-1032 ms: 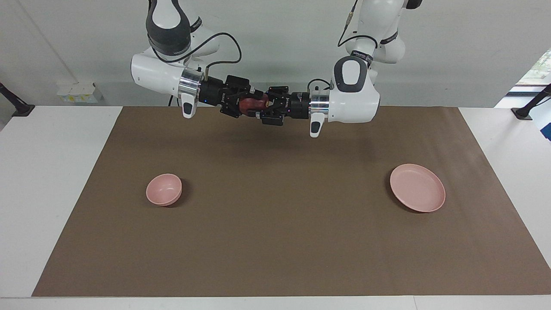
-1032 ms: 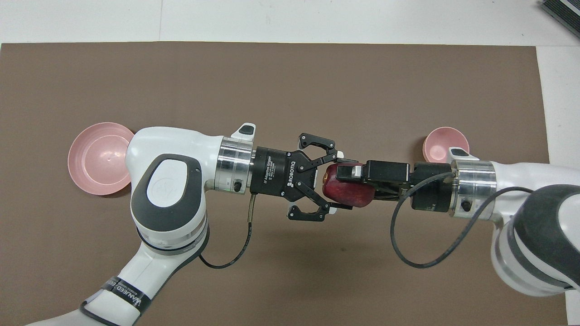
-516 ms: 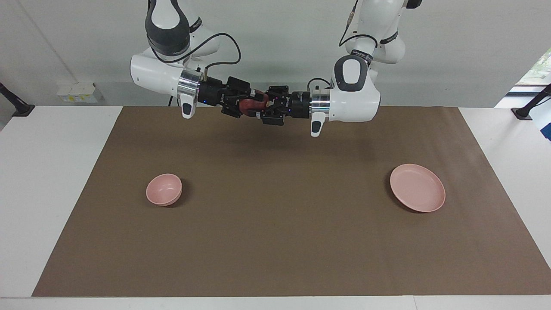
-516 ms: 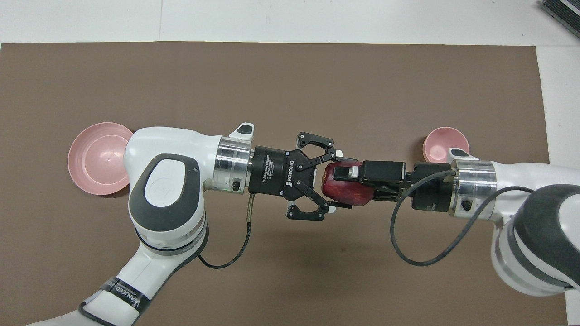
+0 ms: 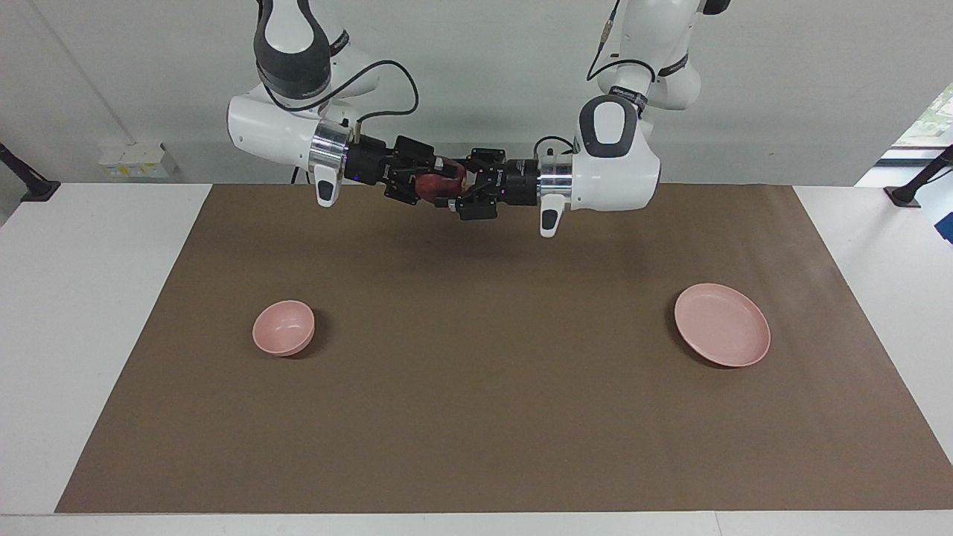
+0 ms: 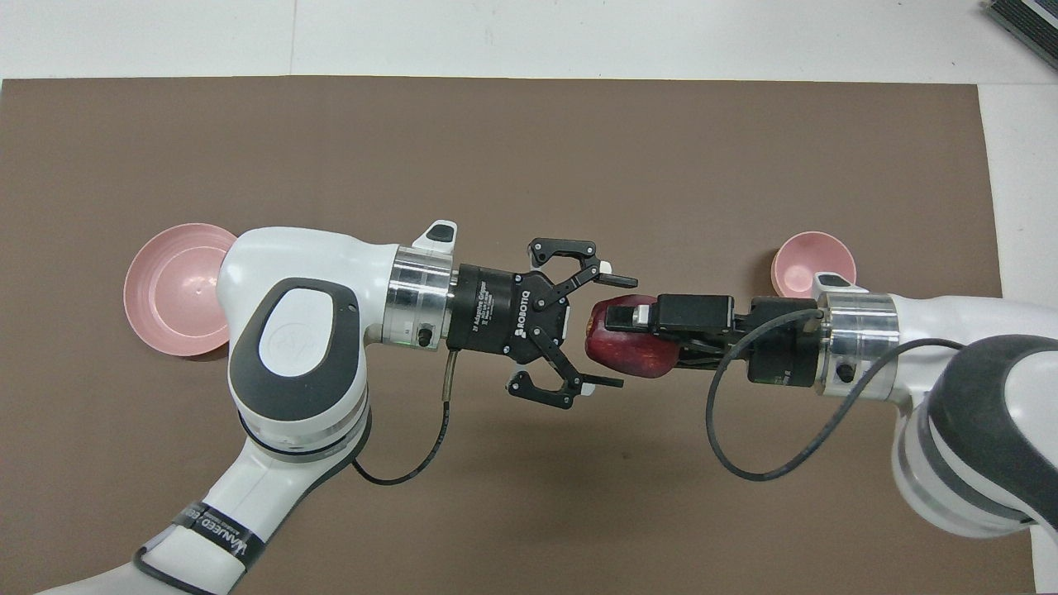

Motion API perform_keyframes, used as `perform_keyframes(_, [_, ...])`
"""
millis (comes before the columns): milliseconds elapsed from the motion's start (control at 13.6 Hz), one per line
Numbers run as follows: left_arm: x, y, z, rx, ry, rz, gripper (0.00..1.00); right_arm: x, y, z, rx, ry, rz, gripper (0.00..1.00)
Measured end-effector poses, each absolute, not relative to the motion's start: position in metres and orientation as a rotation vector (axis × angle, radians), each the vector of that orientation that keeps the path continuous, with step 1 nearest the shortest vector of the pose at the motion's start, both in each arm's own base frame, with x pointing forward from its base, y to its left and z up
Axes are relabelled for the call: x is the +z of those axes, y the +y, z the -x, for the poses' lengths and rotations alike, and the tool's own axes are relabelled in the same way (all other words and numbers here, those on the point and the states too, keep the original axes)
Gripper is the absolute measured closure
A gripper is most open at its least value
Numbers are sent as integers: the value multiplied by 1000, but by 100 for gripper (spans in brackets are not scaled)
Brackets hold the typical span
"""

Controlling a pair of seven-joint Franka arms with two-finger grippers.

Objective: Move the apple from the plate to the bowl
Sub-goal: 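Grasp the apple with the right gripper and open the left gripper, then carry the apple toward the bowl while the left gripper withdraws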

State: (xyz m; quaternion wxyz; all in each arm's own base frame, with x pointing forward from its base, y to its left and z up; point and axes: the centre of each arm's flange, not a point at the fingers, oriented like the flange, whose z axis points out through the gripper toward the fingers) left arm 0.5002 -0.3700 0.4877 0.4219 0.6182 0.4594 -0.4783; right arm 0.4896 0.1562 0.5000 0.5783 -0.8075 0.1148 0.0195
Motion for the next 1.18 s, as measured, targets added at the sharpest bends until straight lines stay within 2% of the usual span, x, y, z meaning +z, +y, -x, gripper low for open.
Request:
perform_keyframes(369, [473,-299,-536,-987,1226,-1785,0,484,120,-501,15,225,2098,23])
perform_keyframes(664, [488,-243,-563,-802,1205,-2026,0,468,91,-521,3,99,2400,23])
perform_keyframes(1180, [492,-205,-577,-433,867,-2464,0,438,48,-544,-44,-167,2891,23])
